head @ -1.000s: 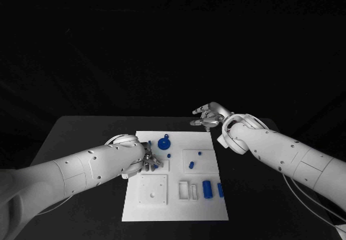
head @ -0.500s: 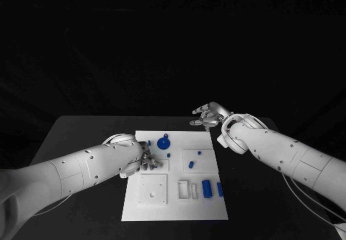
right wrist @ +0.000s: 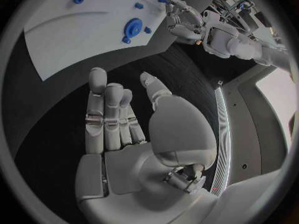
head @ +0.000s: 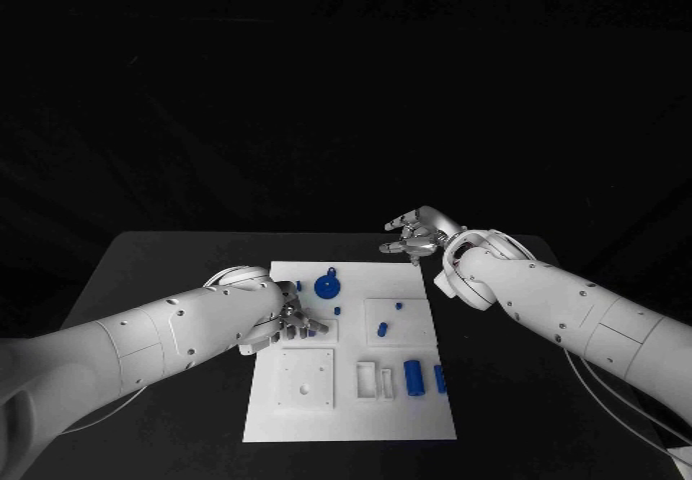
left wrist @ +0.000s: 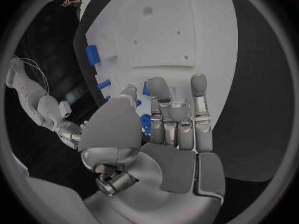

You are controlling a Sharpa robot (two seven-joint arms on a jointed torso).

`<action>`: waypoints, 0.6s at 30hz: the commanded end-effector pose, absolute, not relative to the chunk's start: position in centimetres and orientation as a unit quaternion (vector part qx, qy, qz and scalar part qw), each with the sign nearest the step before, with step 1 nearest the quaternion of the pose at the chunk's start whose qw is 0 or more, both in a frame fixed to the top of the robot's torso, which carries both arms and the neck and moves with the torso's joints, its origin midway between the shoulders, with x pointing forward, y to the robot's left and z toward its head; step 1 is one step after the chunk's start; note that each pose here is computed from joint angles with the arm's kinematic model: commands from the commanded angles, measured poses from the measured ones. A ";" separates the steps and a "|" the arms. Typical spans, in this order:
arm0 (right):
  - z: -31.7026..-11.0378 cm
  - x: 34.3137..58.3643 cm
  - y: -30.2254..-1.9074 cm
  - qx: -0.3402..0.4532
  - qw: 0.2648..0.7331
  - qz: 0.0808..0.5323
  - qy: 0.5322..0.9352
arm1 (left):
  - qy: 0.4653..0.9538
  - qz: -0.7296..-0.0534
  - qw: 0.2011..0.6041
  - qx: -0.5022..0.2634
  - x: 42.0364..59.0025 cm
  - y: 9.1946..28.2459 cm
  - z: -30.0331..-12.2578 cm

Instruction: Assemble the parts on the task board

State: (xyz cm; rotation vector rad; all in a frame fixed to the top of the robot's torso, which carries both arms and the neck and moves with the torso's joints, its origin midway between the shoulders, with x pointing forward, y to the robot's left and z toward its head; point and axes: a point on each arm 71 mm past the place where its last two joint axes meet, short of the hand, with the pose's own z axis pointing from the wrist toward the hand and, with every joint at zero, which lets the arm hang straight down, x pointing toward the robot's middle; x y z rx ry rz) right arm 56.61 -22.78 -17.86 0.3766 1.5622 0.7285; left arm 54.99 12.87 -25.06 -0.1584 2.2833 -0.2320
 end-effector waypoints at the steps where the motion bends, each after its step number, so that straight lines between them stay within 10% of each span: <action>1: -17.9 56.6 -22.7 0.161 0.633 0.320 0.686 | 0.903 -0.105 0.410 -0.069 55.0 12.7 -25.0; 18: -18.0 56.5 -23.7 0.164 0.637 0.314 0.685 | 0.889 -0.153 0.418 -0.109 54.8 14.2 -21.7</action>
